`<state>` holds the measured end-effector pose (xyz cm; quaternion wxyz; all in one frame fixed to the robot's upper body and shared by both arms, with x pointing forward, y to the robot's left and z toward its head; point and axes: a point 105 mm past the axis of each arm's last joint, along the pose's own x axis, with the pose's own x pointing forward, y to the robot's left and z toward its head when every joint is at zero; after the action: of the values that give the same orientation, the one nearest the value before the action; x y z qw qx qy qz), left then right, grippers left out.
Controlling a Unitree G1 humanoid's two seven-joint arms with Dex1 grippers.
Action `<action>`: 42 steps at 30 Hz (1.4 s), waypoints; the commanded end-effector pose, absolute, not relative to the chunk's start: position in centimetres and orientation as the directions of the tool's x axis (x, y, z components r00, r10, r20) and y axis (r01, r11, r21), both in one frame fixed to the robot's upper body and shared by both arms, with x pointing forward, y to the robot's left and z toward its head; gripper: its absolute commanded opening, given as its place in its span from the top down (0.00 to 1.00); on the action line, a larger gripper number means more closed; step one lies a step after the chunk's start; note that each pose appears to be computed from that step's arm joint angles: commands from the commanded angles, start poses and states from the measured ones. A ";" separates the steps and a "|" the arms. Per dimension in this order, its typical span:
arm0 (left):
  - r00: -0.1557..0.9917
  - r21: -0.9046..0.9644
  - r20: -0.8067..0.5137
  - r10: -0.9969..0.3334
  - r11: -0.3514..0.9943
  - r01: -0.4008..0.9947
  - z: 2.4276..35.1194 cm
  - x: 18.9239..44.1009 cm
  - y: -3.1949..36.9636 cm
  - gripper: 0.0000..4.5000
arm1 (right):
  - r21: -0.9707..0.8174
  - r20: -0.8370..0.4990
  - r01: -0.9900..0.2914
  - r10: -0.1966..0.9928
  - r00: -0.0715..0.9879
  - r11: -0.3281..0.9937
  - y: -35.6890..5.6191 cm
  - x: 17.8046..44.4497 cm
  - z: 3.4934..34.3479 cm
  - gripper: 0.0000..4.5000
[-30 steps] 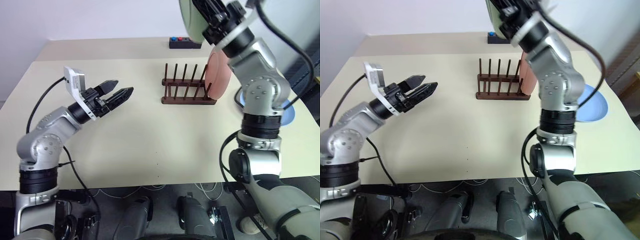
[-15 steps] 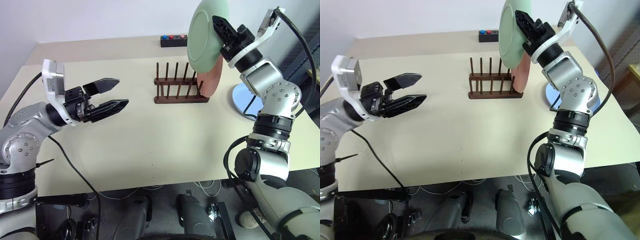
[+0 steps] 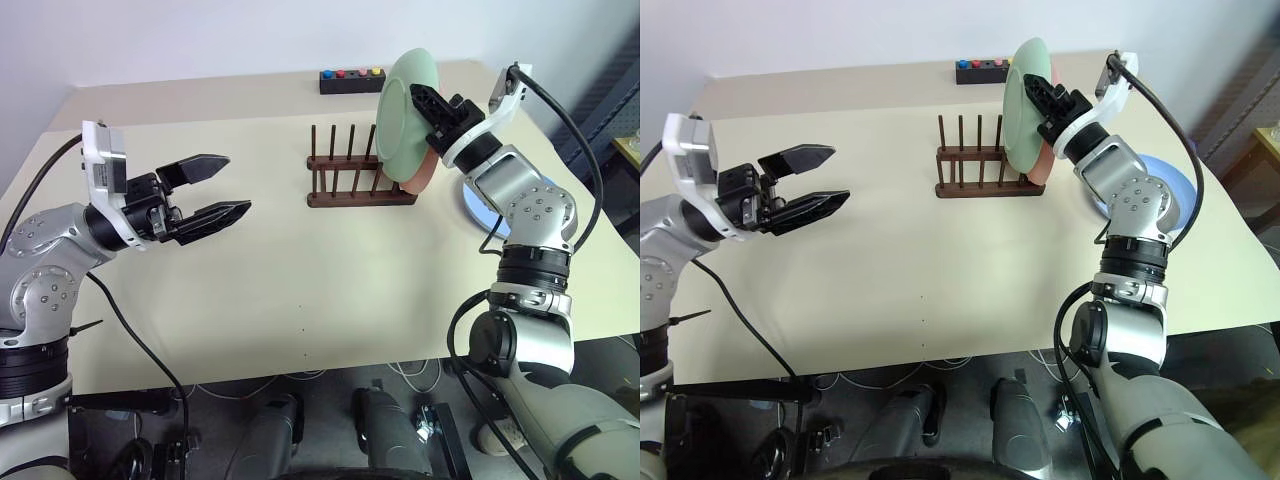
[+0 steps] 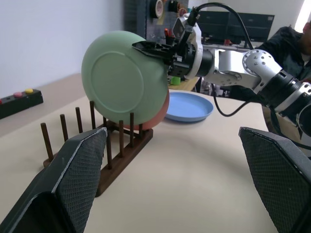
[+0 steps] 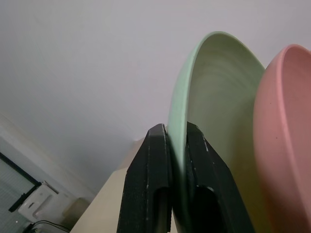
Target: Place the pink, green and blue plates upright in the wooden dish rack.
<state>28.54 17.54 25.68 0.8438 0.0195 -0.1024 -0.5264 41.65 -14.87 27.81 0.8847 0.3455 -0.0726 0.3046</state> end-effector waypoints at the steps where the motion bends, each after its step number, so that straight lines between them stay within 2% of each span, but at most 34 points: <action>1: 0.418 0.190 0.170 -0.892 0.446 0.874 26.6 28.2 17.5 0.01 | 0.521 0.420 -0.643 0.487 0.766 0.562 -14.6 41.1 30.2 1.00; 9: 0.426 0.189 0.178 -0.887 0.455 0.870 26.6 28.3 17.6 0.01 | 0.495 0.497 -0.682 0.469 0.730 0.538 -15.0 40.7 33.8 1.00; 29: 0.429 0.184 0.191 -0.883 0.461 0.868 26.8 28.5 17.6 0.01 | 0.470 0.532 -0.751 0.530 0.660 0.464 -13.0 39.2 34.9 1.00; 42: 0.435 0.189 0.186 -0.881 0.467 0.864 26.7 28.5 17.6 0.01 | 0.487 0.465 -0.711 0.538 0.703 0.508 -12.8 39.9 31.4 1.00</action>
<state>28.82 17.56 25.63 0.8493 0.0154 -0.1057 -0.5171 40.48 -12.68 29.95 0.8624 0.3481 -0.0947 0.3553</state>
